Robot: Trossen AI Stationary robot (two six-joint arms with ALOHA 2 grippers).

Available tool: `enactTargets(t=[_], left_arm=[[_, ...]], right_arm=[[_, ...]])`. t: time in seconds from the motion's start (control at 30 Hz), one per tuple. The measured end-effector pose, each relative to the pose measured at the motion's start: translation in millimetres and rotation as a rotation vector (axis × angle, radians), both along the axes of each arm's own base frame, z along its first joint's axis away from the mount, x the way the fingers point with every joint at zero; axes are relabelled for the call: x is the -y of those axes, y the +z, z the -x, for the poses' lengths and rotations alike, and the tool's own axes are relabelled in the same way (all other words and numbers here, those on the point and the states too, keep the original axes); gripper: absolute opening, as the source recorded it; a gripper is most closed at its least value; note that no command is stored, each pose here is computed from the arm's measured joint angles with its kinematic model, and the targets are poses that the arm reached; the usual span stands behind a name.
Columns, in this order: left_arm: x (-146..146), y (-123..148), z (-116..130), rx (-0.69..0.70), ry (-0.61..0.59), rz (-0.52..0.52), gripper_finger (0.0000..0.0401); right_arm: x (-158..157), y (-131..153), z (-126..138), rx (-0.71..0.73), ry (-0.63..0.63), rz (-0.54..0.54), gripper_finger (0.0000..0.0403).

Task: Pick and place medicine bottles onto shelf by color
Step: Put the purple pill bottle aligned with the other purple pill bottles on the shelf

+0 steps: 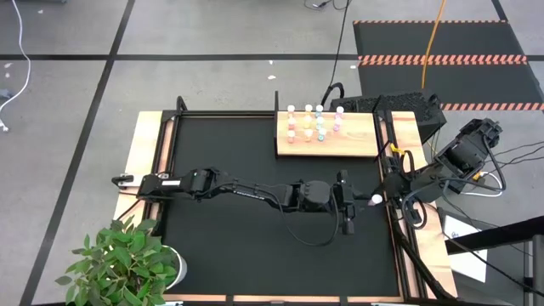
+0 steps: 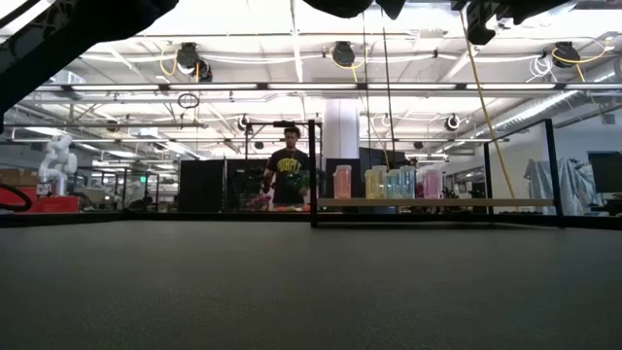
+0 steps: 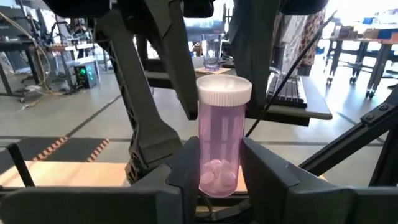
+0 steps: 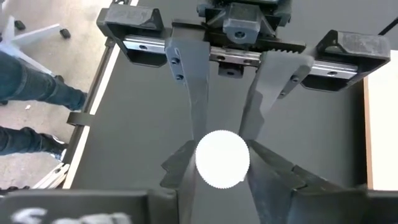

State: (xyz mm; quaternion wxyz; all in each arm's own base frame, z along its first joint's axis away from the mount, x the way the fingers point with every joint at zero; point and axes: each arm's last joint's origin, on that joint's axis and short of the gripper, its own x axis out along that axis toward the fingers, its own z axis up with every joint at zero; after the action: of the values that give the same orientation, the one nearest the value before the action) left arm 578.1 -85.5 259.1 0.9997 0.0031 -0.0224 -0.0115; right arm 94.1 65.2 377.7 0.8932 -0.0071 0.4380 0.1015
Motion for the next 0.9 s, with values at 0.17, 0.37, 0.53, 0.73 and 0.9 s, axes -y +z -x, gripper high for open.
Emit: enactTargets(t=[0.17,0.37,0.53,0.73,0.9], left_arm=[[0,0,0,-0.002,-0.005,0.099,0.0159],[-14,25,21,-0.283,0.026,0.128,0.0250],[-50,80,80,-0.616,0.099,0.016,0.0316],[-110,135,148,-0.772,0.290,0.013,0.0331],[-154,160,187,-0.820,0.420,0.026,0.0300]], right_arm=[[0,0,0,-0.005,-0.006,-0.001,0.0105],[5,1,-3,0.067,-0.088,0.089,0.0129],[14,1,-16,0.182,-0.224,0.213,0.0119],[39,-34,-51,0.222,-0.414,0.339,0.0118],[84,-71,-75,0.217,-0.597,0.281,0.0123]])
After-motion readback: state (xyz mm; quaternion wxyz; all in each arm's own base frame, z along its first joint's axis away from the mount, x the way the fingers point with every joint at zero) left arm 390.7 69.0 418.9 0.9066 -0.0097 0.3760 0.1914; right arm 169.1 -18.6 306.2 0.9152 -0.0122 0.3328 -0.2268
